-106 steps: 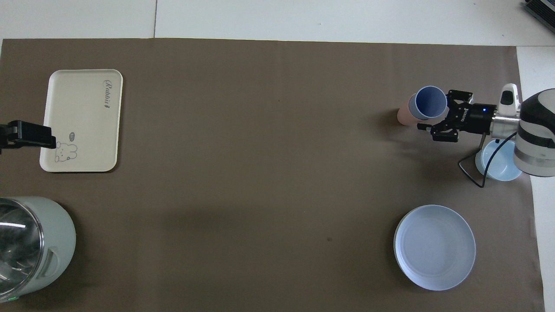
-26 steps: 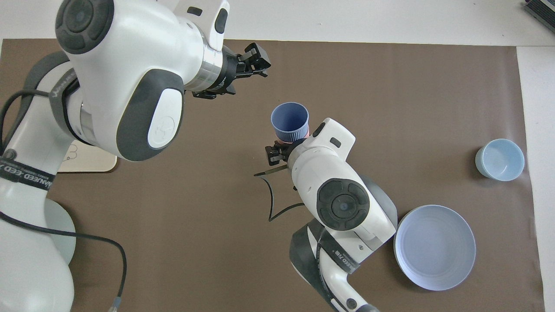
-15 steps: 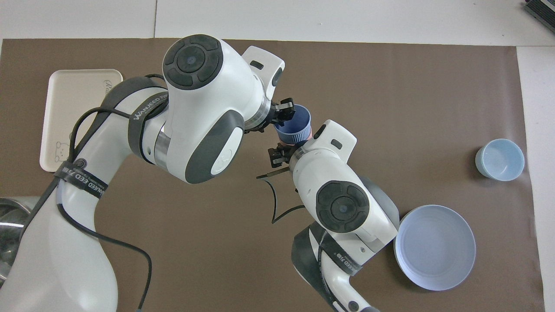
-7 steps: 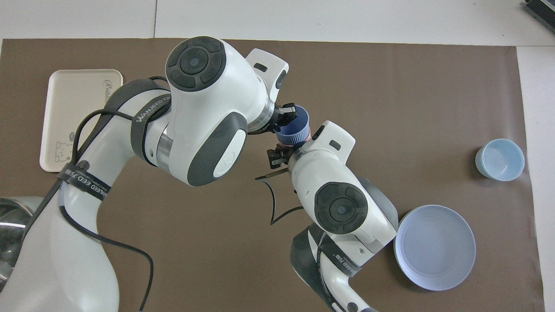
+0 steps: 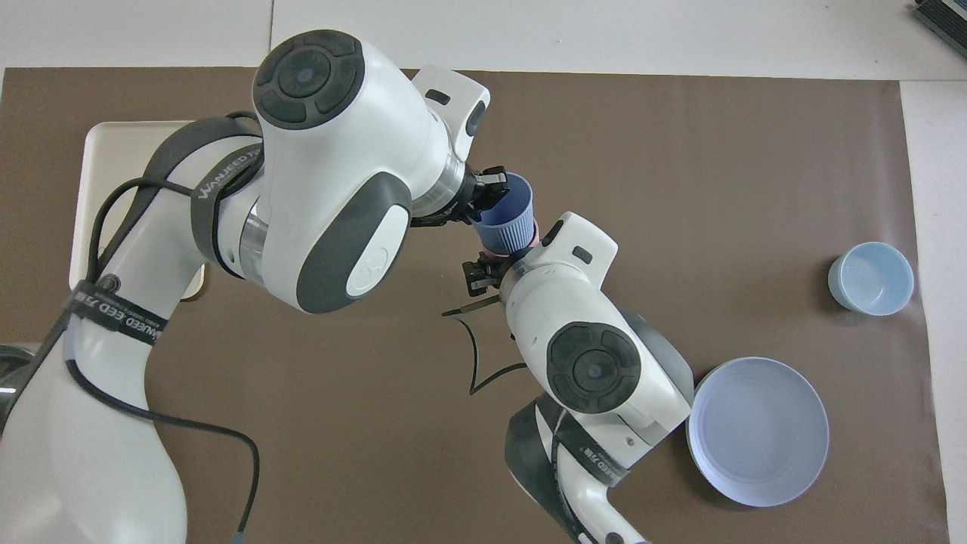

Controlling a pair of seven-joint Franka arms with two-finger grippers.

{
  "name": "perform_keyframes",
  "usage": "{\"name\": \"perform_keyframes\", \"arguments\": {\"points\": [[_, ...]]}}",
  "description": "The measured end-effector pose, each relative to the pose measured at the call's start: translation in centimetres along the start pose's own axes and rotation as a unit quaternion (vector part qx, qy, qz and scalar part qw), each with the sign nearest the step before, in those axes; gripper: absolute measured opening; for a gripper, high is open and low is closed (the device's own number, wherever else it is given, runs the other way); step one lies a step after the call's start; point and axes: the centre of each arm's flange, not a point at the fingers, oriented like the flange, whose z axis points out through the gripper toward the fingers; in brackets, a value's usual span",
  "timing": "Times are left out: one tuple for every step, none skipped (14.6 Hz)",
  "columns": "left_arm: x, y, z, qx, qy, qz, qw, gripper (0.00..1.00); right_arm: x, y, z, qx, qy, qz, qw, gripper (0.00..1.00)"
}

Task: Place cup on tray
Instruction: 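Carry the blue cup to the tray with the left gripper while the right gripper withdraws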

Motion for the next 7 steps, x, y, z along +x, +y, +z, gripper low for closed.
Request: {"name": "perform_keyframes", "arguments": {"points": [[0.3, -0.2, -0.5, -0.002, 0.002, -0.003, 1.0, 0.06, 0.0, 0.0, 0.0, 0.0, 0.0, 0.0, 1.0, 0.82], [0.7, -0.4, -1.1, -0.005, 0.005, -0.007, 1.0, 0.06, 0.0, 0.0, 0.0, 0.0, 0.0, 0.0, 1.0, 0.82], [1.2, -0.8, -1.9, -0.01, 0.008, -0.014, 1.0, 0.06, 0.0, -0.1, 0.0, 0.0, 0.0, 0.0, 1.0, 0.82], [2.0, -1.5, -3.0, -0.014, 0.014, -0.023, 1.0, 0.06, -0.1, -0.1, 0.0, 0.0, 0.0, -0.001, 1.0, 0.82], [3.3, -2.9, -4.1, -0.011, 0.02, -0.035, 0.999, 0.06, 0.0, 0.1, 0.1, -0.001, 0.0, 0.0, 1.0, 0.82], [4.8, -4.8, -5.3, -0.005, 0.03, -0.049, 0.998, 0.06, 0.1, 0.4, 0.1, -0.002, 0.0, 0.002, 1.0, 0.82], [6.5, -7.0, -6.4, 0.003, 0.045, -0.063, 0.997, 0.06, 0.2, 0.5, 0.1, -0.003, 0.0, 0.003, 1.0, 0.82]]}}
